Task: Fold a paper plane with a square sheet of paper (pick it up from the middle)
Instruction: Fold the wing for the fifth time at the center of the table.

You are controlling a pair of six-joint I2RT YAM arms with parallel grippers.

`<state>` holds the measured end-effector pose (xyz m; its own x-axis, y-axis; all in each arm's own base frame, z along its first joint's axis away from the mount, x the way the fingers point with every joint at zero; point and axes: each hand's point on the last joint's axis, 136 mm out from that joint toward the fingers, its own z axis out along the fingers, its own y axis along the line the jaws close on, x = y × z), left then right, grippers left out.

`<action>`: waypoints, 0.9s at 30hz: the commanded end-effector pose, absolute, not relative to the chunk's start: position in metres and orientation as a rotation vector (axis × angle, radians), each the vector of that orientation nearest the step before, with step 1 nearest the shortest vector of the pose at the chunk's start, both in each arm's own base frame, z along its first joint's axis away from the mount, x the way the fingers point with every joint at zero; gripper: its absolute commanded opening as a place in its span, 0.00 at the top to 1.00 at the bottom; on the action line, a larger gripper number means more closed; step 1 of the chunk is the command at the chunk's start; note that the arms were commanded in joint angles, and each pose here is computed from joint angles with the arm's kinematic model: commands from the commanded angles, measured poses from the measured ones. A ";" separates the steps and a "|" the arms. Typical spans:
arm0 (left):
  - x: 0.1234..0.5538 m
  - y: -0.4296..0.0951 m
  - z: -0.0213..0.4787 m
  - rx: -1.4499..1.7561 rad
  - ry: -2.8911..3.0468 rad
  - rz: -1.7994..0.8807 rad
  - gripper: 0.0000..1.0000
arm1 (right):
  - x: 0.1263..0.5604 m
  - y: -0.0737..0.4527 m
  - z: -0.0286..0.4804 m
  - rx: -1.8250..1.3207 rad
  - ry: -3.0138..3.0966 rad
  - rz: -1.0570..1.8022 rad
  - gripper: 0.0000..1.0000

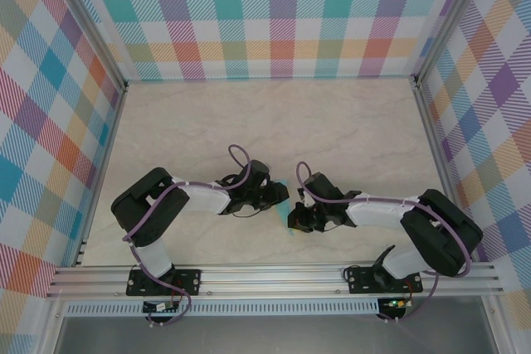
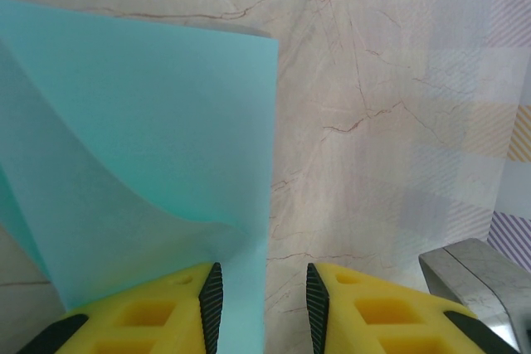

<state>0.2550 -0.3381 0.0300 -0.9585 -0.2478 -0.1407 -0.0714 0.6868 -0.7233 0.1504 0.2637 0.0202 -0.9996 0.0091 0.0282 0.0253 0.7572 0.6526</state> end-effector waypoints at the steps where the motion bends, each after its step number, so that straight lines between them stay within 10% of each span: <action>1: 0.249 -0.332 0.015 -0.257 2.733 -1.069 0.65 | 0.141 0.262 0.012 -0.011 -2.891 -1.054 0.94; 27: 0.248 -0.330 0.011 -0.266 2.746 -1.048 0.66 | 0.118 0.227 -0.018 -0.102 -2.900 -0.843 0.94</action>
<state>0.2544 -0.3383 0.0295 -0.9595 -0.2458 -0.1377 -0.0723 0.6871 -0.7229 0.1369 0.2505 0.0108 -0.9979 0.0248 0.0602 0.0577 0.7668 0.6393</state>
